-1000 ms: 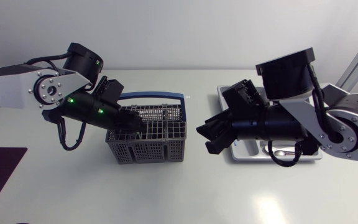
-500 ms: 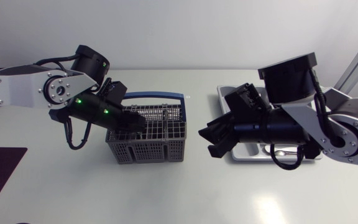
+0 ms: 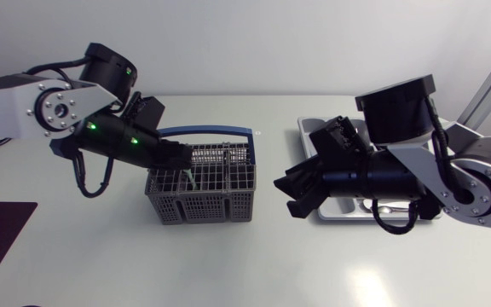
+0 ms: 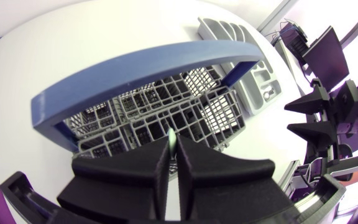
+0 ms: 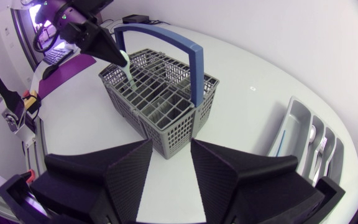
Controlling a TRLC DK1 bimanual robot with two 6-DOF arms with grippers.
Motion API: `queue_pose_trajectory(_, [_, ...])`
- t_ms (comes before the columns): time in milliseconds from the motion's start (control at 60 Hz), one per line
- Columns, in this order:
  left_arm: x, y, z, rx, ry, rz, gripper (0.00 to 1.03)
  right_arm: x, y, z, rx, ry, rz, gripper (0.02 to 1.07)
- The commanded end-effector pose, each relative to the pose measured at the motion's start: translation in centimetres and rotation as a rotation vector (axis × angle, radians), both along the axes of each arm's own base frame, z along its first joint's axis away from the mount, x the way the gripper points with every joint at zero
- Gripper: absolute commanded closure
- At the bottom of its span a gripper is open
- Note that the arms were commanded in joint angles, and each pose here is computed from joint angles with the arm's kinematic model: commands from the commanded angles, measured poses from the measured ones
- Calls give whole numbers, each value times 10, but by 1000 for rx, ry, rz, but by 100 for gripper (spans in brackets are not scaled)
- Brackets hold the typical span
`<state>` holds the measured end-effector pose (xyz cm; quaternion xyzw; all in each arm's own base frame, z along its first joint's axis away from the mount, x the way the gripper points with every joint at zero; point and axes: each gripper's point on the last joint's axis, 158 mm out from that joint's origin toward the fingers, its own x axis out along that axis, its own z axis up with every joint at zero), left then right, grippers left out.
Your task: Unload the cutlery basket into the drawer organizer.
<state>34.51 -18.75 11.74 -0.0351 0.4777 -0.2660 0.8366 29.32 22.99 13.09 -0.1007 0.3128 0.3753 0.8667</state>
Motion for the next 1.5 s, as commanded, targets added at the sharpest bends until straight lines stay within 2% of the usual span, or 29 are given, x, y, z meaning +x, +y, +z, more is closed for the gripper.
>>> queue_pose_trajectory(0, [8,6,35,-34,-66,30,100,-6,-5,-8,-16,9,8,59])
queue_pose_trajectory(250, [1,20,72,-65,-108,48,100,-10,-2,-10,-17,14,19,59])
queue_pose_trajectory(717, [-24,33,115,-92,-205,20,100,-16,-3,1,-3,-8,28,59])
queue_pose_trajectory(800, [-32,28,122,-94,-239,-41,100,-21,-1,7,10,-15,53,59])
queue_pose_trajectory(850, [-41,19,125,-119,-255,-117,100,-26,0,11,21,-17,76,59])
queue_pose_trajectory(1017, [-56,-4,119,-112,-324,-325,100,-39,-1,23,64,-23,157,59])
queue_pose_trajectory(1200, [-70,-30,112,-106,-444,-530,100,-50,-11,41,174,10,233,49])
queue_pose_trajectory(1483, [-113,-65,115,-201,-540,-808,100,-61,-12,55,287,73,366,43])
